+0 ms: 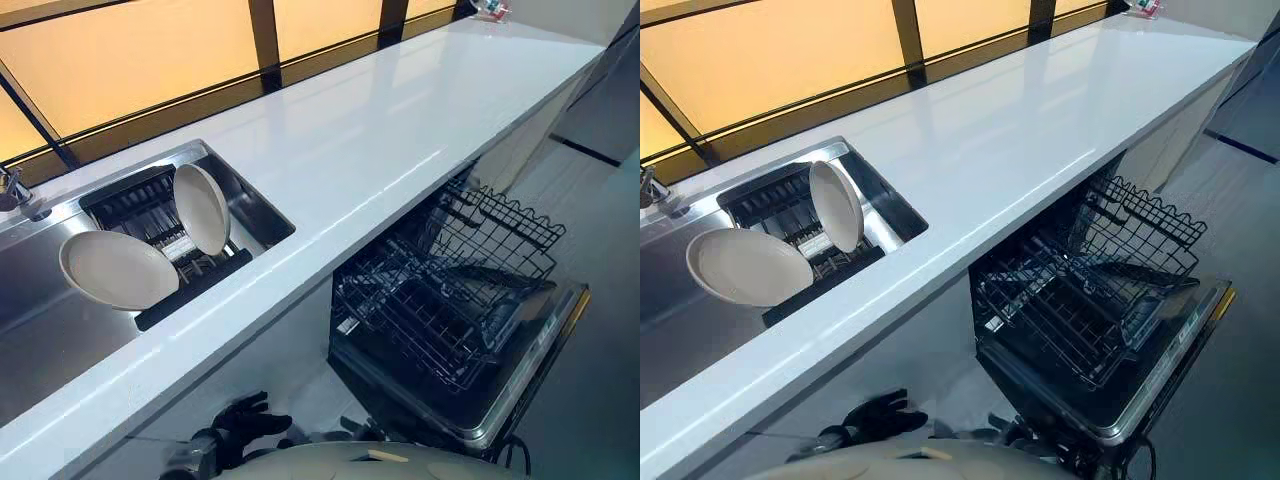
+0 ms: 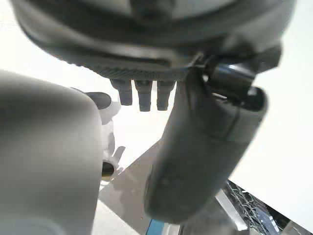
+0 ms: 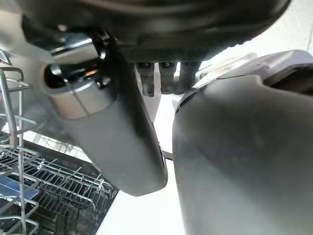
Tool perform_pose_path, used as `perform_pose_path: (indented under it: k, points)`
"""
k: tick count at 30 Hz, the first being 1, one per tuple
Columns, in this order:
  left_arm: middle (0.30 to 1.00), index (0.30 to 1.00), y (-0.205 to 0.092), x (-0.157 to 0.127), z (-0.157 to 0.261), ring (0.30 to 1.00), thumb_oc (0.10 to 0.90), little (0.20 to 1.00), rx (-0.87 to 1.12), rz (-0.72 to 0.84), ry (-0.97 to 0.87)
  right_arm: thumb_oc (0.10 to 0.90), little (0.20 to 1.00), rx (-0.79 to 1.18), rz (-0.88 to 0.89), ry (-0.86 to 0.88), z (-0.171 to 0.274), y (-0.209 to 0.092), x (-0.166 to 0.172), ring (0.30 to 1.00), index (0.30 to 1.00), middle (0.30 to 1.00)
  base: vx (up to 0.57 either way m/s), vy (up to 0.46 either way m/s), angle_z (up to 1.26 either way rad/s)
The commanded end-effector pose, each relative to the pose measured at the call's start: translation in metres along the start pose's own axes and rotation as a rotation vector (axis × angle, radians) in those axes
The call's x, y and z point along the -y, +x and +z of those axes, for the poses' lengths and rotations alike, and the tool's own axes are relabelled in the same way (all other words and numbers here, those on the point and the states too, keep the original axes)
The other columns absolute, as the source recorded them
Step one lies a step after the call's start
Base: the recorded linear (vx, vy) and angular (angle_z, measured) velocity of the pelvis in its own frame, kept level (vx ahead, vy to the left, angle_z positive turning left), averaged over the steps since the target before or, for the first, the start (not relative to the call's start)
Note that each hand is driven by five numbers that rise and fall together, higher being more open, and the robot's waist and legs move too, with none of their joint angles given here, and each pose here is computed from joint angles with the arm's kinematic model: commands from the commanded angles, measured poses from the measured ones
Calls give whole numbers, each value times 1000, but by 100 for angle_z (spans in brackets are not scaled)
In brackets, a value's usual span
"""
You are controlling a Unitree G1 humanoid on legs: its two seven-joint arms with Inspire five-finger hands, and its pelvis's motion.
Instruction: Pick up plates and place into dishwasher.
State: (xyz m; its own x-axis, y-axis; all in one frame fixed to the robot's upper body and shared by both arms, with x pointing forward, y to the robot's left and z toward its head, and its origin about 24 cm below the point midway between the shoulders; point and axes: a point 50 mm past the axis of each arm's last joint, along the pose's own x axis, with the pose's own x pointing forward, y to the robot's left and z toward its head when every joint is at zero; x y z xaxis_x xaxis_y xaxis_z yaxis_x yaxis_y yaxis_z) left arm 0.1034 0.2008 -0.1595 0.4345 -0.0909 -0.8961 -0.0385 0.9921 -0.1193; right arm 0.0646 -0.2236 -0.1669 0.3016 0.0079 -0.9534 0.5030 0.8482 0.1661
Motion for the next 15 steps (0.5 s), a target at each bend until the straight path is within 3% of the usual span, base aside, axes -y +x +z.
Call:
perform_pose_path:
  k: [1, 15]
  points:
    - [900, 900, 4, 7, 18, 900, 800, 900, 62, -43, 41, 800, 900, 17, 92, -4, 13, 6, -23, 900, 900, 900, 335, 63, 4]
    - [900, 900, 4, 9, 18, 900, 800, 900, 72, -64, -13, 800, 900, 16, 86, -8, 11, 6, -22, 900, 900, 900, 0, 0, 0]
